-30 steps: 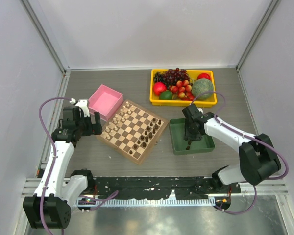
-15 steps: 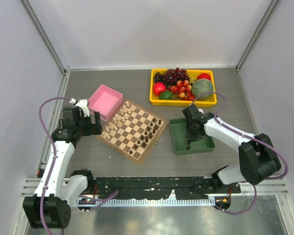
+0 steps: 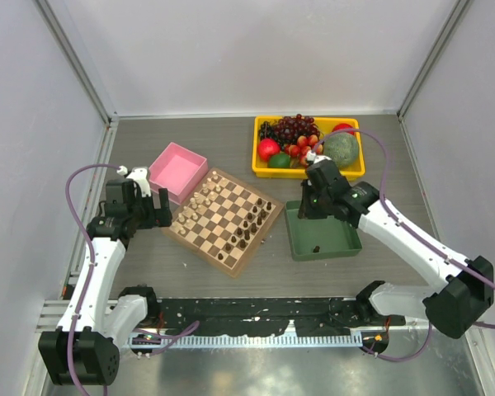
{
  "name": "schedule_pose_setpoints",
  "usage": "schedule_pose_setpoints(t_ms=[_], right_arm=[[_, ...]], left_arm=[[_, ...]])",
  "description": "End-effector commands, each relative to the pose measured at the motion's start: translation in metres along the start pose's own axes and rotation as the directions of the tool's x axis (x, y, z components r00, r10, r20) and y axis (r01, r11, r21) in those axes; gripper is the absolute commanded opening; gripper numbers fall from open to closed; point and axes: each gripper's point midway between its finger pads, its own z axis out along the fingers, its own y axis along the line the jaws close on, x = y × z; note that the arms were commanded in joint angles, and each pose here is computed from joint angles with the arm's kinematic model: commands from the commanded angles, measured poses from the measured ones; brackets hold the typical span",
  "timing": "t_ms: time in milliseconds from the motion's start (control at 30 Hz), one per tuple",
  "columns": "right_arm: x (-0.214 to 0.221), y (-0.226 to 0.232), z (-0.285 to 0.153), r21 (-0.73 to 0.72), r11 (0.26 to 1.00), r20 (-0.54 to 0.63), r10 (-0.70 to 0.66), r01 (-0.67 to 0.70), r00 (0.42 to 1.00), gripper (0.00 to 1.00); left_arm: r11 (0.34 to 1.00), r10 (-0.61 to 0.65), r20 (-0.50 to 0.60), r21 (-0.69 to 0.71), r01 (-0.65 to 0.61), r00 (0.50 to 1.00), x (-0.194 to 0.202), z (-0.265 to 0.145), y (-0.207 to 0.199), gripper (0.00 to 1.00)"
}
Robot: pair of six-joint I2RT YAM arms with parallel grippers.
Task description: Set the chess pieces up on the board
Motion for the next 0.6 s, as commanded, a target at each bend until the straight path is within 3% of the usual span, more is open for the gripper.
schedule_pose_setpoints(t_ms=[0,200,567], right_arm=[[0.016,0.048,-0.015,-0.131,0.984,-0.053,-0.125,0.117,0.991,0.07],[0.057,0.108,-0.017,-0.239,0.933,-0.124,-0.305,0.270,0.944,0.07],[0.078,0.186,-0.007,-0.351,0.824,-0.078,-0.500,0.446,0.863,0.07]], left_arm=[[1.000,0.017,0.051,0.014,-0.018,0.999,-0.017,-0.008,-0.004,0.99],[1.000,0.018,0.055,0.018,-0.019,0.998,-0.018,-0.008,-0.005,0.99],[1.000,0.018,0.059,0.021,-0.019,0.998,-0.019,-0.009,-0.005,0.99]])
